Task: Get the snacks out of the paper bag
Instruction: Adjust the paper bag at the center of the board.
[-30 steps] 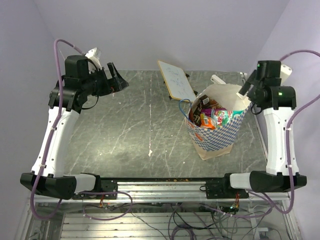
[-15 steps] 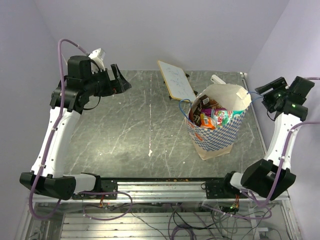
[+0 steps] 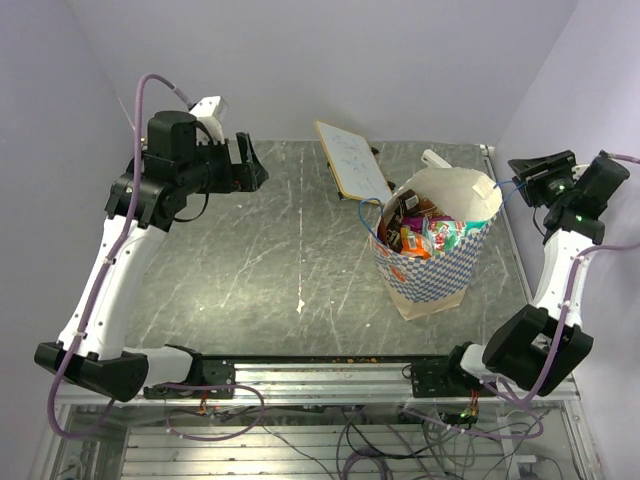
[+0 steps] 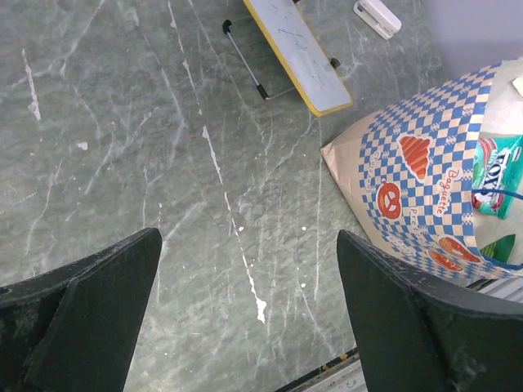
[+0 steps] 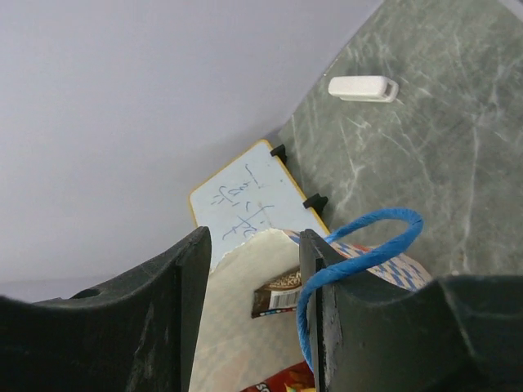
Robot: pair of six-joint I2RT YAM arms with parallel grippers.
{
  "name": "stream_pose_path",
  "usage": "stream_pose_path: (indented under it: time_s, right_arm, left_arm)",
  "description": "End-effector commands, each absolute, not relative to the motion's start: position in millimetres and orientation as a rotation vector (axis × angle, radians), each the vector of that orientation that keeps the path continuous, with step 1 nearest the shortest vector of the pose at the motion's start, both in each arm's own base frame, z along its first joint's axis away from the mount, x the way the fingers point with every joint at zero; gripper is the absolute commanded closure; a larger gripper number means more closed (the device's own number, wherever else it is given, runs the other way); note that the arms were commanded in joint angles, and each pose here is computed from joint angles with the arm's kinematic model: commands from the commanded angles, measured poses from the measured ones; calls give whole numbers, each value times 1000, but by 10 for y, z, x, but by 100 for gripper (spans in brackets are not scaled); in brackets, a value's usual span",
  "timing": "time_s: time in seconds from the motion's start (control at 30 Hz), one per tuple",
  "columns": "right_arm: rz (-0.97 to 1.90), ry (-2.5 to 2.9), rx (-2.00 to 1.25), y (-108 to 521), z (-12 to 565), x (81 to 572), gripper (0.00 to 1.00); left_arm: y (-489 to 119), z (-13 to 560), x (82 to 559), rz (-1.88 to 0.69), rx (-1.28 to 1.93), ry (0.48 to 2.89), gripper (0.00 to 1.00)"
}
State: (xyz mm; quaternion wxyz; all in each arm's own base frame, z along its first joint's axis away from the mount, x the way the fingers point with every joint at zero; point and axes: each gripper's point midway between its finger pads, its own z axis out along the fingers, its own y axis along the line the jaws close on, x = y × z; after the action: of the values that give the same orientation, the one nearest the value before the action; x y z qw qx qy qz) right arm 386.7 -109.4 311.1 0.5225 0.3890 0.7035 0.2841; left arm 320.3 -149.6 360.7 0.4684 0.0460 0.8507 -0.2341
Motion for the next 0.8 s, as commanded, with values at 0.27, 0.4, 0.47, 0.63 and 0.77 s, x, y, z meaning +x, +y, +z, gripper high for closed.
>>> stream_pose_path:
  time_s: [0.27,0.4,0.47,0.63,0.77]
  right_arm:
    - [817,1617,739,-1155,3368,4184,56]
    - [847,1607,674,-1136,3469,4229,61]
    - [845,1600,652,-1134,3525,4225,65]
    - [851,1597,613,-1089,3689,4177,86]
    - [828,1596,550,-1002,3954,4072,100]
  left_arm:
    - [-1509,3667,3198,-469,193,2064,1]
    - [-1499,3672,3175,-467,195,2064,1]
    - [-1494,3683,3174,-465,195,2062,1]
    - [-1513,3721,3165,-480,197,2055,1]
    - [-1517,3737,3143,-489,196,2051,1]
